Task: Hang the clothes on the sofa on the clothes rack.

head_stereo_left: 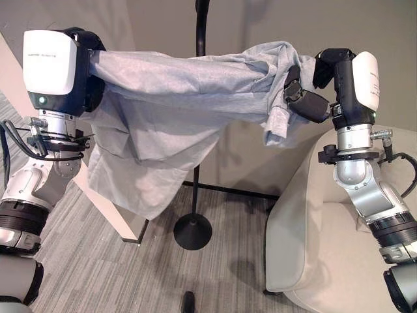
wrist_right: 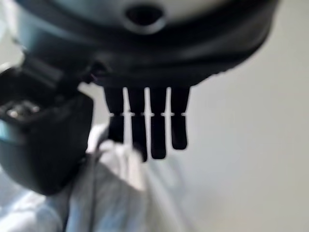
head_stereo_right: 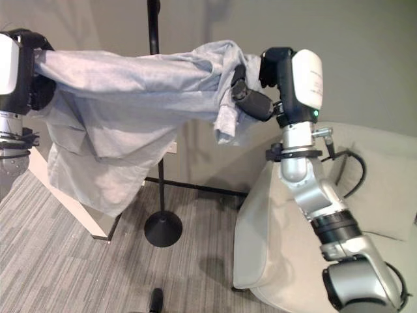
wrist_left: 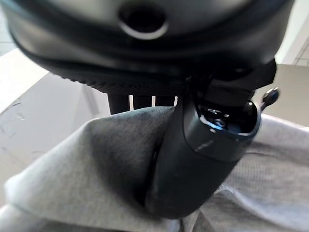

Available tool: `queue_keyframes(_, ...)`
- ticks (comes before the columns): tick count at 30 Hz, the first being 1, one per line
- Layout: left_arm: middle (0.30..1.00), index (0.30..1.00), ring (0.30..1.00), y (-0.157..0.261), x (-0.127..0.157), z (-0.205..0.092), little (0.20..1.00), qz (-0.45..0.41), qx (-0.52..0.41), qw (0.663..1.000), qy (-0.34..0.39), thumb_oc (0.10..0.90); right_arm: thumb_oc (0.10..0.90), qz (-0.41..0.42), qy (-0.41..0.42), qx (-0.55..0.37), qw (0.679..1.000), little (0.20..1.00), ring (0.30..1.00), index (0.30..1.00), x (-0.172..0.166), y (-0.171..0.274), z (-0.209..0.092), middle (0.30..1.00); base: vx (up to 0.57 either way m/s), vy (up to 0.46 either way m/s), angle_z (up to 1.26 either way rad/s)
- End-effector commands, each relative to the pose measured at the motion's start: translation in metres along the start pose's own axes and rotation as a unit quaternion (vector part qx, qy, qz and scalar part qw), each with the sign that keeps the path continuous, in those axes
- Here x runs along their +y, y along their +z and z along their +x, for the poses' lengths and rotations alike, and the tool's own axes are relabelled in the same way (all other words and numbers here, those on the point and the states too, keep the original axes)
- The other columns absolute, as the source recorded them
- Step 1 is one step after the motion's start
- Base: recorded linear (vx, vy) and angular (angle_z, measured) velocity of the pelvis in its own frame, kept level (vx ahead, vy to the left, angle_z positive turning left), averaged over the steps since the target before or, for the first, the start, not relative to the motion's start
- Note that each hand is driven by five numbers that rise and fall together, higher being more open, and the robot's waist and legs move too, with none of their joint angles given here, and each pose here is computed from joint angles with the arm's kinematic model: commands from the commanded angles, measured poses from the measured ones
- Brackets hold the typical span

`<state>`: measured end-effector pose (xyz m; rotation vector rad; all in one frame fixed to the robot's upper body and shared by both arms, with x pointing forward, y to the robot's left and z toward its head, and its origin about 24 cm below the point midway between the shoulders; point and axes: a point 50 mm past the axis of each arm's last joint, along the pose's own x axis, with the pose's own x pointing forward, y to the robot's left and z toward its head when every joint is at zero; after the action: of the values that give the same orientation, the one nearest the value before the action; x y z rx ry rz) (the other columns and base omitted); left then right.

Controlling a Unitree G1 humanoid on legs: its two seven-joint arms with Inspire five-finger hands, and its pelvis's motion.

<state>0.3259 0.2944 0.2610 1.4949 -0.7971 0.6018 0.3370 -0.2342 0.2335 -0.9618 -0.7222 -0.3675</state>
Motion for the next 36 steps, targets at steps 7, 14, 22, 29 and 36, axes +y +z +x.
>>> queue_keyframes(7, 0.300, 0.300, 0.300, -0.048, 0.043, 0.031, 0.300, 0.034, 0.114, 0.990, 0.082, 0.400, 0.400, -0.052, -0.104, 0.049, 0.992, 0.300, 0.300, 0.300, -0.060, -0.025, 0.028, 0.300, 0.03, 0.058, -0.08)
queue_keyframes(14, 0.300, 0.300, 0.300, -0.052, 0.047, 0.049, 0.300, 0.044, 0.118, 0.990, 0.060, 0.400, 0.400, -0.079, -0.078, 0.047, 0.993, 0.300, 0.300, 0.300, -0.062, -0.024, 0.046, 0.300, 0.02, 0.046, -0.05)
queue_keyframes(22, 0.300, 0.300, 0.300, 0.004, 0.087, 0.042, 0.300, 0.013, -0.056, 0.990, 0.132, 0.400, 0.800, 0.077, 0.019, 0.016, 0.997, 0.900, 0.900, 0.900, -0.027, -0.005, -0.025, 0.900, 0.03, 0.019, -0.07)
queue_keyframes(29, 0.300, 0.300, 0.300, 0.010, 0.101, -0.021, 0.300, -0.044, -0.061, 0.988, 0.133, 0.400, 0.800, 0.262, 0.193, 0.099, 0.940, 0.900, 0.900, 0.900, 0.007, -0.005, -0.109, 0.900, -0.05, -0.062, 0.02)
queue_keyframes(36, 0.300, 0.300, 0.300, 0.046, 0.104, -0.028, 0.300, -0.112, -0.121, 0.972, 0.167, 0.400, 0.800, 0.389, 0.259, 0.084, 0.880, 0.900, 0.900, 0.900, 0.080, 0.042, -0.139, 0.900, -0.06, -0.020, 0.21)
